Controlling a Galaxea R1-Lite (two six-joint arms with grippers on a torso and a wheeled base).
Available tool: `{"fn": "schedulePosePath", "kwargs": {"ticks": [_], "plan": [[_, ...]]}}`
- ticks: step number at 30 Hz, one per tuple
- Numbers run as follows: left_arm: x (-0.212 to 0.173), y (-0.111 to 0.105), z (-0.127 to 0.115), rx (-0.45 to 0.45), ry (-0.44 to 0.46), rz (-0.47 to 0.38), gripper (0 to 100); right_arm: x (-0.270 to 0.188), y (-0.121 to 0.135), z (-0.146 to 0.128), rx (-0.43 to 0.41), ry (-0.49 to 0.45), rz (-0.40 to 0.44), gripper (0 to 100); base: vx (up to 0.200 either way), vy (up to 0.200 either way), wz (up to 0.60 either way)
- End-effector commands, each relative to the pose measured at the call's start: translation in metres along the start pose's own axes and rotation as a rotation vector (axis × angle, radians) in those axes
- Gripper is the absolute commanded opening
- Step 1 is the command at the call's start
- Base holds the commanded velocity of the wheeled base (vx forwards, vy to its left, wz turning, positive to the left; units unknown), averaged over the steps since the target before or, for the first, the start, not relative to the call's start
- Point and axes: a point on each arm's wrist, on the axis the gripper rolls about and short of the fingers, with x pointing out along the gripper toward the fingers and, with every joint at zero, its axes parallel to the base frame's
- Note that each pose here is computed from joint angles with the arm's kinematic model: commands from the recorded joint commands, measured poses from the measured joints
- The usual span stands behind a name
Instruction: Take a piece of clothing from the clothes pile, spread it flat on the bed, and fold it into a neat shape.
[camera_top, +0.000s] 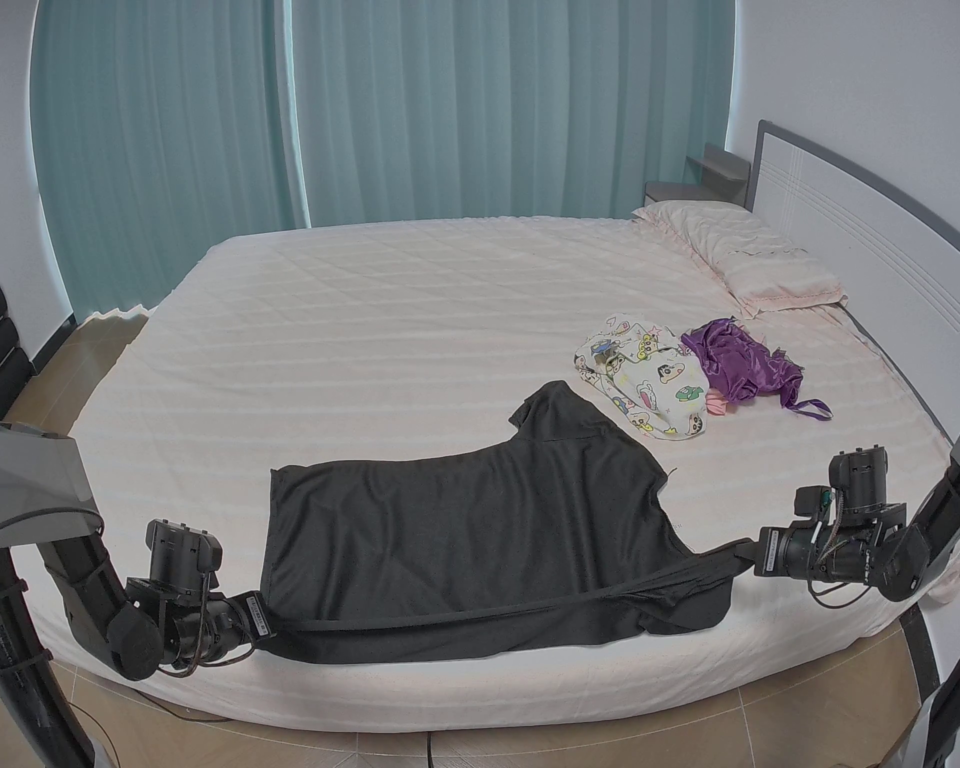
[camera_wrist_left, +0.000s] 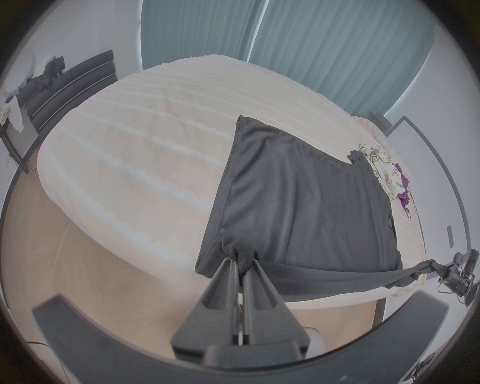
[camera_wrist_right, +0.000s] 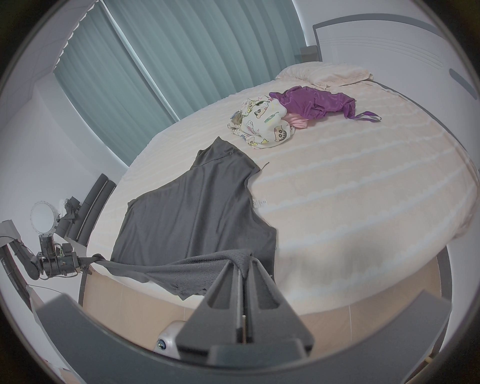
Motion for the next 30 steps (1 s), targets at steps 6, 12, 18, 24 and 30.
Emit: {"fn": "schedulePosePath", "kwargs": {"ticks": [6,12,18,24,30], "plan": [[0.029,-0.002,0.01,-0.019,0.0,0.008,0,0.035,-0.002,0.003,-0.003,0.03,0.003,0,0.0,0.0,0.0],[0.05,-0.009,0.021,-0.091,-0.023,-0.005,0,0.051,-0.004,0.007,0.043,0.027,-0.001,0,0.0,0.0,0.0],[0.066,-0.01,0.022,-0.115,-0.018,0.002,0,0.065,-0.007,0.011,0.087,0.017,-0.032,0,0.0,0.0,0.0],[0.071,-0.01,0.022,-0.125,-0.026,0.0,0,0.072,-0.009,0.008,0.094,0.029,-0.034,0,0.0,0.0,0.0],[0.076,-0.011,0.025,-0.166,-0.066,-0.028,100,0.084,-0.013,0.0,0.105,0.035,-0.029,100,0.0,0.0,0.0]]}}
